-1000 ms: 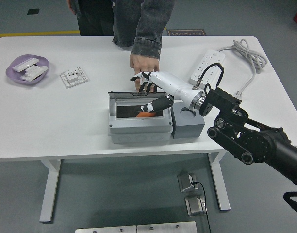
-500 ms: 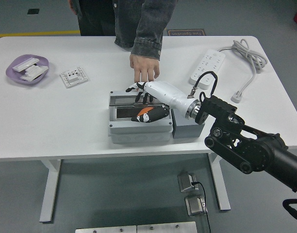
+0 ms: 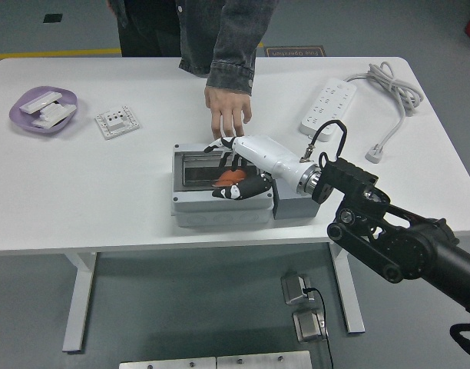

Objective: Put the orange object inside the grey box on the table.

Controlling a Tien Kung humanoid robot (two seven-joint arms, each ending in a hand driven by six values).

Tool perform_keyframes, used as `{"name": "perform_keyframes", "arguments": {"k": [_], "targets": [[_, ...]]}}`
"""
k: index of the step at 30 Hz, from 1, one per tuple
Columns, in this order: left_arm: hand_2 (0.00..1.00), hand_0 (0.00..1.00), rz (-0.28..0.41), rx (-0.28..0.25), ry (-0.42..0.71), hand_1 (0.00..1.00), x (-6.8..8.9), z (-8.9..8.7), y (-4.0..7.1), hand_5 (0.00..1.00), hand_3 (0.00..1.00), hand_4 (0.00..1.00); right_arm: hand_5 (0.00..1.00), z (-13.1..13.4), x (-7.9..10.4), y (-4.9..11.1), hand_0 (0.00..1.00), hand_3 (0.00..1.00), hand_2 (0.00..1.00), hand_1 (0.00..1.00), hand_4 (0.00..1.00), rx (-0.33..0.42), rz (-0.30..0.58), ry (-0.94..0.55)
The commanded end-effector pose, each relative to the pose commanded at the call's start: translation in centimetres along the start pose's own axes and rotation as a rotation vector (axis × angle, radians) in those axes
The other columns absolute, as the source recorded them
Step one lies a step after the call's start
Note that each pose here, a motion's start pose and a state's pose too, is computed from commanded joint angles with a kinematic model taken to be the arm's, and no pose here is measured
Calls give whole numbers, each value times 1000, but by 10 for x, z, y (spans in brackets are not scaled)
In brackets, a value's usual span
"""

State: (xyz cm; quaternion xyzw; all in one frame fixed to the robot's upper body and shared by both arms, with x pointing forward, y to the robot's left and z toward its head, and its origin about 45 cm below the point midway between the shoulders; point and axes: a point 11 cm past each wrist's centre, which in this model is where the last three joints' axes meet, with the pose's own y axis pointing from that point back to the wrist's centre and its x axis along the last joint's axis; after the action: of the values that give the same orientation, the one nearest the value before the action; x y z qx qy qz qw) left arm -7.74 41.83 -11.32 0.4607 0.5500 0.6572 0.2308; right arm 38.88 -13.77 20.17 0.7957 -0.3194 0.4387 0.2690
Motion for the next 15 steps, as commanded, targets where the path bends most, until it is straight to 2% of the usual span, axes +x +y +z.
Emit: {"name": "perform_keyframes", "arguments": {"k": [3,6,10,15], "targets": [[638,664,-1,0,0,681,0,0,0,170,675,630,376,0,-5,2,382,808,570,457,892,-4,-5,-8],[638,664,-1,1,-1,681,0,0,0,171,675,631,376,0,-2,4,383,808,568,456,889,-6,9,-12],[638,664,3,3,-2,681,1,-1,0,171,675,631,376,4,11,11,383,808,568,456,889,-19,53,-20],[638,664,9,15,-3,681,3,-5,-1,170,675,630,381,12,31,33,379,810,568,453,888,-57,121,-29]]}}
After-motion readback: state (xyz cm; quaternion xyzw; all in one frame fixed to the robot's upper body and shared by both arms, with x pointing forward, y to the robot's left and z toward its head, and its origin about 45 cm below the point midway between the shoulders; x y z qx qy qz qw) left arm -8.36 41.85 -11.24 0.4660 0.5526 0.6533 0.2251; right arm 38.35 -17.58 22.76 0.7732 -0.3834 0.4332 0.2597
